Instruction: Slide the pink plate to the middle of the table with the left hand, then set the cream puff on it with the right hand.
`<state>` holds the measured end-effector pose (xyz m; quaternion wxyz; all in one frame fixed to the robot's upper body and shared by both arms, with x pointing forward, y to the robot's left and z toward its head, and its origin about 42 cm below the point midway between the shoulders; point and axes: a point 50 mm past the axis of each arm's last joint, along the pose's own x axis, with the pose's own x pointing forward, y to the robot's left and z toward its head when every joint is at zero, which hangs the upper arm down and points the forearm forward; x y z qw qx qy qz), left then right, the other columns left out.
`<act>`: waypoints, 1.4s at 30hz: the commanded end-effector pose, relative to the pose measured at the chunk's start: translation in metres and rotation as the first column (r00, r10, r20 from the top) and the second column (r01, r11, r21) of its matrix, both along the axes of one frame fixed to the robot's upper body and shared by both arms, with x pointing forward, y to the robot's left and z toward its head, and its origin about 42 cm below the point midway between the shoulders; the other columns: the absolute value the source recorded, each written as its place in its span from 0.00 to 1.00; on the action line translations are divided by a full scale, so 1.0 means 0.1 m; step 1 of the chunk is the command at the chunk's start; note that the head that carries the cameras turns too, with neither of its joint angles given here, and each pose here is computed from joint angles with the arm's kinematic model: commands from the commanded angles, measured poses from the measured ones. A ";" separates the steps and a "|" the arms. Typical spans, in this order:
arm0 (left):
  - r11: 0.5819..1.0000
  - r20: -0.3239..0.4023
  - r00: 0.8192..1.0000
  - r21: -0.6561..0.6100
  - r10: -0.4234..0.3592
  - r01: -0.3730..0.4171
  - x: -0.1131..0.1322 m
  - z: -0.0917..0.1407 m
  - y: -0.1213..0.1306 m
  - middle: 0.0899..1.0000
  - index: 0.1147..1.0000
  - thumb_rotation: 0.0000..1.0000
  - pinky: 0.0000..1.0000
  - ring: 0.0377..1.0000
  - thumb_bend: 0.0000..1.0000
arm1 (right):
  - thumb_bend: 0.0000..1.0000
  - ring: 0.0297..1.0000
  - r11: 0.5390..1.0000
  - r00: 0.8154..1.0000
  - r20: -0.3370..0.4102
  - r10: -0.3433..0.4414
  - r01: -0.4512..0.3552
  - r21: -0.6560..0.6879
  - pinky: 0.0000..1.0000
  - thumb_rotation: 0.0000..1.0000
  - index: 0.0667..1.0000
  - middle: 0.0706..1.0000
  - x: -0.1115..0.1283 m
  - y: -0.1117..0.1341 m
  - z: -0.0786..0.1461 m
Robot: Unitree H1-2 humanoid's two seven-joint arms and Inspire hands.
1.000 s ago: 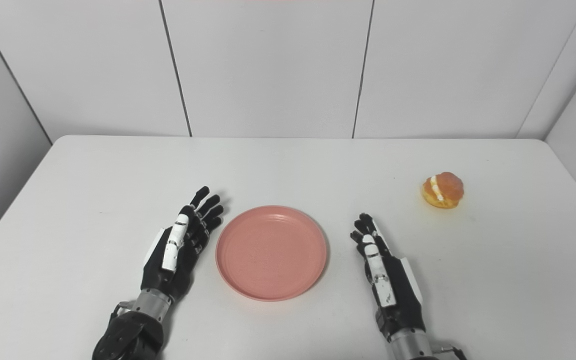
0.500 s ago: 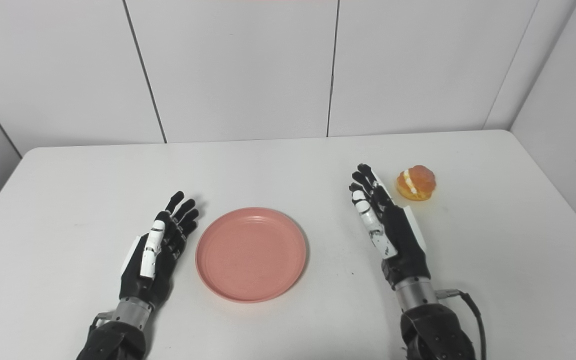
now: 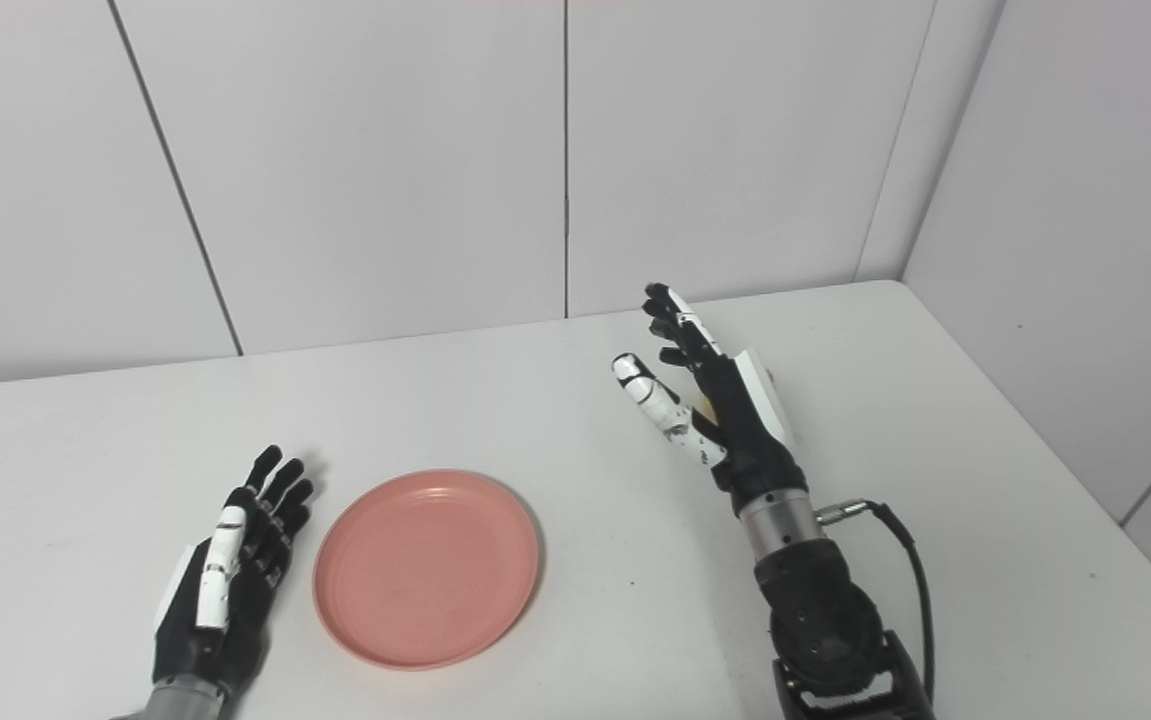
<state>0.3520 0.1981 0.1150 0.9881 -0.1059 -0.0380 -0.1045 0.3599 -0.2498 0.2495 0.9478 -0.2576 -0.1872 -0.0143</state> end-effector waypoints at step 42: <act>1.000 -0.182 0.983 0.003 0.026 -0.026 -0.28 -0.55 0.23 0.96 0.95 1.00 1.00 0.96 0.32 | 0.88 0.86 0.770 0.927 -0.031 -0.374 0.292 -0.567 0.66 0.63 1.00 0.98 0.90 -0.83 0.51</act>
